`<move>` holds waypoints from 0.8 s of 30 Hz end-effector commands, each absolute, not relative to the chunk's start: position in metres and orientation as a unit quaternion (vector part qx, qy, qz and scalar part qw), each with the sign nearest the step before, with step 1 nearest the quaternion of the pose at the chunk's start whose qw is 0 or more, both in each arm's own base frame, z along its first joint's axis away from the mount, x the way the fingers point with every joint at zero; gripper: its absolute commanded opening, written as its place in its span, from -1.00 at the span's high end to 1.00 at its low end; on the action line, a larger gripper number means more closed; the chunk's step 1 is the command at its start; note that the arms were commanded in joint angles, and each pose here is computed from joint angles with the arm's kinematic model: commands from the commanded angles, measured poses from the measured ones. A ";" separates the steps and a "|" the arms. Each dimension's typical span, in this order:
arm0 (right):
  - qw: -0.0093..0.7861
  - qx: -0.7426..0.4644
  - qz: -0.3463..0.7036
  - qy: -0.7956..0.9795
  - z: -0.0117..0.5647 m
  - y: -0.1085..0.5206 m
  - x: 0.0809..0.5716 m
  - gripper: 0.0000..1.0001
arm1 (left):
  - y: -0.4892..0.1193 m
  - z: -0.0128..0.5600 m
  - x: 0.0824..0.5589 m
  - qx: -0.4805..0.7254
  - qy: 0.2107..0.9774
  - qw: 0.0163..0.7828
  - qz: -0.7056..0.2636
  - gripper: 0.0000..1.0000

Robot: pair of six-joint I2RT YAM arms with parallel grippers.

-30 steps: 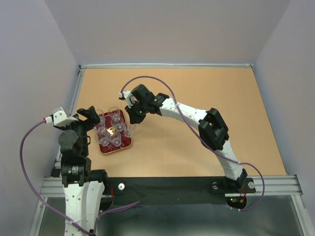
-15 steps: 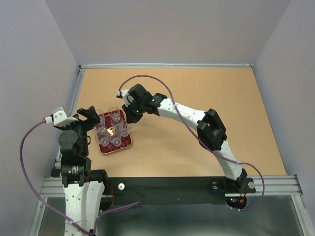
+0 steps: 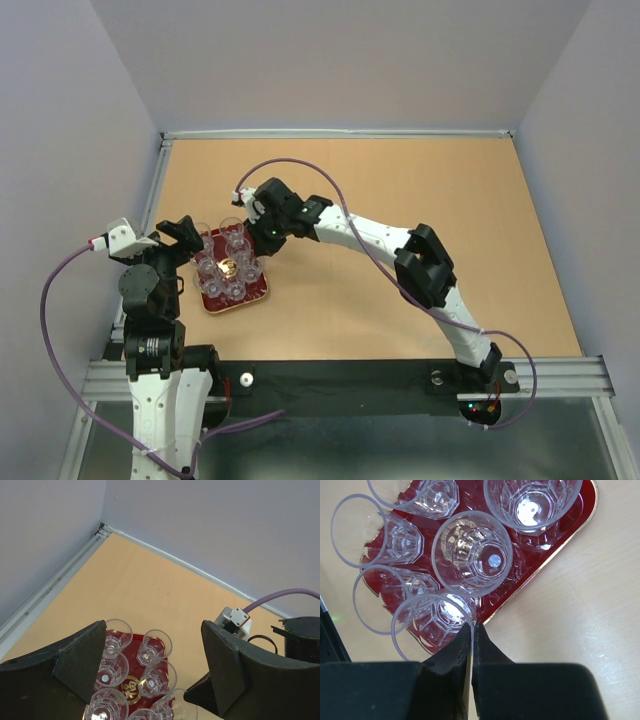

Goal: Place the glasses into the tray

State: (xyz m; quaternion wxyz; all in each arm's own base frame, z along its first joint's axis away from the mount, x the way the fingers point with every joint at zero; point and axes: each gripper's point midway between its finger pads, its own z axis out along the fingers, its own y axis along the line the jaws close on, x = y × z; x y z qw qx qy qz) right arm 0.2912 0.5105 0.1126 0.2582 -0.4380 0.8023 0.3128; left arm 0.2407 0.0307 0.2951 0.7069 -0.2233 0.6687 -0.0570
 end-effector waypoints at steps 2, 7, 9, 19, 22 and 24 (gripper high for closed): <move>0.291 -0.434 0.321 0.790 0.127 0.529 0.298 0.90 | 0.031 0.315 0.238 -0.212 0.645 0.732 -0.057 -0.76; 0.294 -0.436 0.315 0.790 0.125 0.529 0.299 0.74 | 0.031 0.315 0.238 -0.212 0.645 0.732 -0.058 -0.76; 0.297 -0.438 0.315 0.788 0.126 0.530 0.300 0.67 | 0.031 0.315 0.238 -0.211 0.645 0.732 -0.057 -0.76; 0.321 -0.450 0.322 0.769 0.154 0.531 0.299 0.06 | 0.031 0.315 0.238 -0.211 0.645 0.732 -0.057 -0.76; 0.338 -0.453 0.320 0.761 0.172 0.527 0.300 -0.01 | 0.031 0.315 0.238 -0.211 0.646 0.732 -0.057 -0.76; 0.349 -0.458 0.316 0.754 0.181 0.524 0.301 -0.07 | 0.031 0.315 0.239 -0.211 0.645 0.732 -0.057 -0.76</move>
